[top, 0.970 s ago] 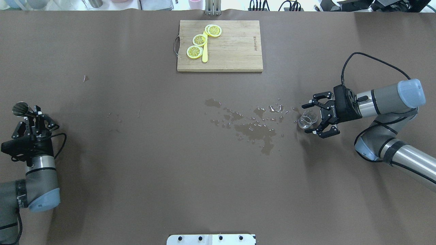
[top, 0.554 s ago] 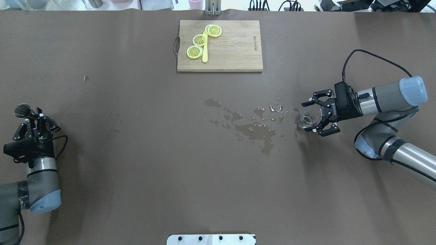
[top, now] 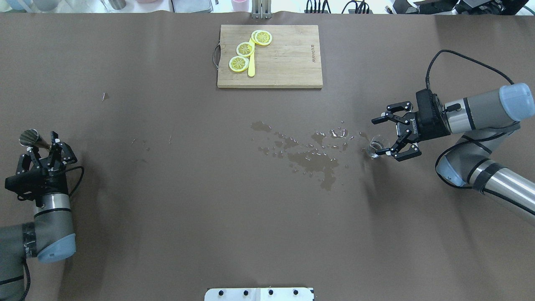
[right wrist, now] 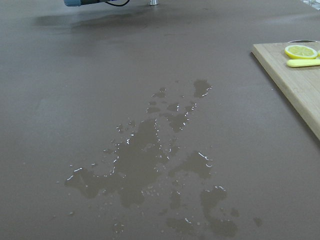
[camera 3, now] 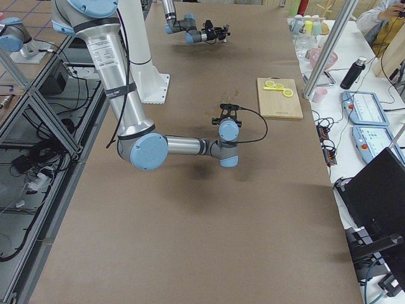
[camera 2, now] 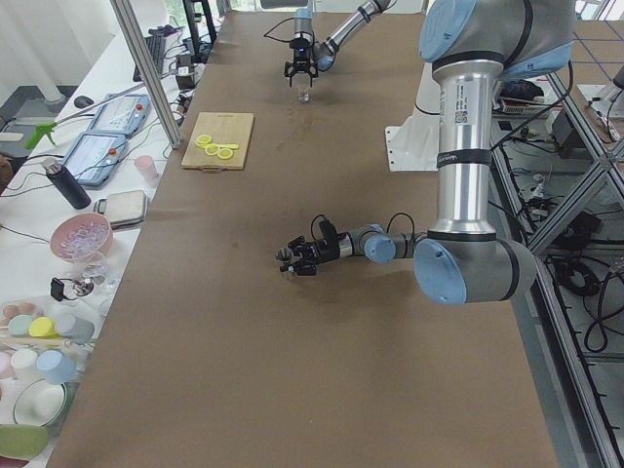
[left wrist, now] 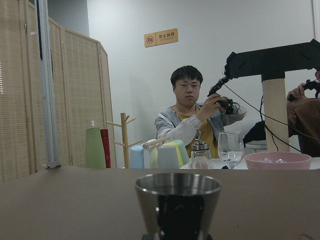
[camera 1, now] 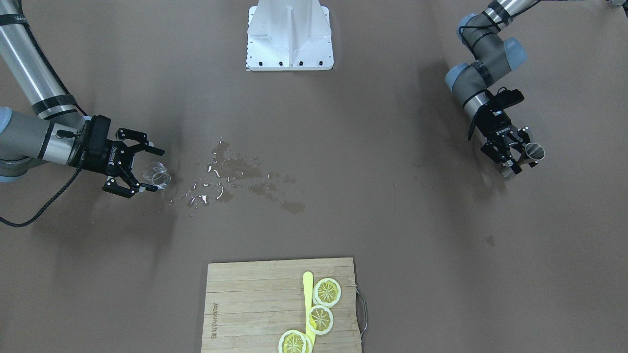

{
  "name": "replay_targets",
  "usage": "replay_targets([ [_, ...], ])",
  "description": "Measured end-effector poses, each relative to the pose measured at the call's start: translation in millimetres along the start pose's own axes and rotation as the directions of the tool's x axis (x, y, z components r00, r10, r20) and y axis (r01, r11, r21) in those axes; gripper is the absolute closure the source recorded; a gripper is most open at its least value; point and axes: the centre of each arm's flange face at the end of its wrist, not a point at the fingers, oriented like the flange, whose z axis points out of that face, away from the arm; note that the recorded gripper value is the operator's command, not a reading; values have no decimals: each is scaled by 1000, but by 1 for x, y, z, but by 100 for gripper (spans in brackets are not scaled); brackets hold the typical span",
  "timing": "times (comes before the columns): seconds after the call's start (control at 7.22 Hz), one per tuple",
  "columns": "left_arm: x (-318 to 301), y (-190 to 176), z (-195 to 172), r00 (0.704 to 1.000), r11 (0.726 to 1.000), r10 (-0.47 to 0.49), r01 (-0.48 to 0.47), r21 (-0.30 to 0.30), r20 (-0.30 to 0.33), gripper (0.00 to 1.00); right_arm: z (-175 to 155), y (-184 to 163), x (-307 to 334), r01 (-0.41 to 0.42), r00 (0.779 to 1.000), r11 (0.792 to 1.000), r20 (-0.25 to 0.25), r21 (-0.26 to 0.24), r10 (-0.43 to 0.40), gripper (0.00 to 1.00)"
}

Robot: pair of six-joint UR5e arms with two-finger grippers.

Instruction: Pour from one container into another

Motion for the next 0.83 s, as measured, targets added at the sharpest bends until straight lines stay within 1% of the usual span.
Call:
replay_targets([
  [0.14, -2, 0, 1, 1000, 1000, -8, 8, 18, -10, 1, -12, -8, 9, -13, 1000, 1000, -15, -3, 13, 0],
  [0.28, -4, -1, 1, 1000, 1000, -10, 11, 27, -16, 1, -24, -15, 19, -32, 999, 999, -41, -16, 31, 0],
  [0.42, -6, -7, 0, 1000, 999, -15, 16, 30, -20, 1, -32, -20, 29, -53, 996, 998, -67, -33, 51, 0],
  [0.55, -10, -21, -3, 999, 999, -25, 26, 28, -24, 1, -38, -22, 38, -86, 992, 995, -92, -54, 81, 0],
  [0.69, -13, -35, -13, 999, 999, -32, 32, 16, -39, 2, -42, -24, 48, -132, 986, 988, -117, -82, 122, 0],
  [0.83, -12, -47, -29, 997, 1000, -28, 28, -4, -67, 1, -44, -24, 58, -187, 974, 976, -153, -115, 169, 0],
])
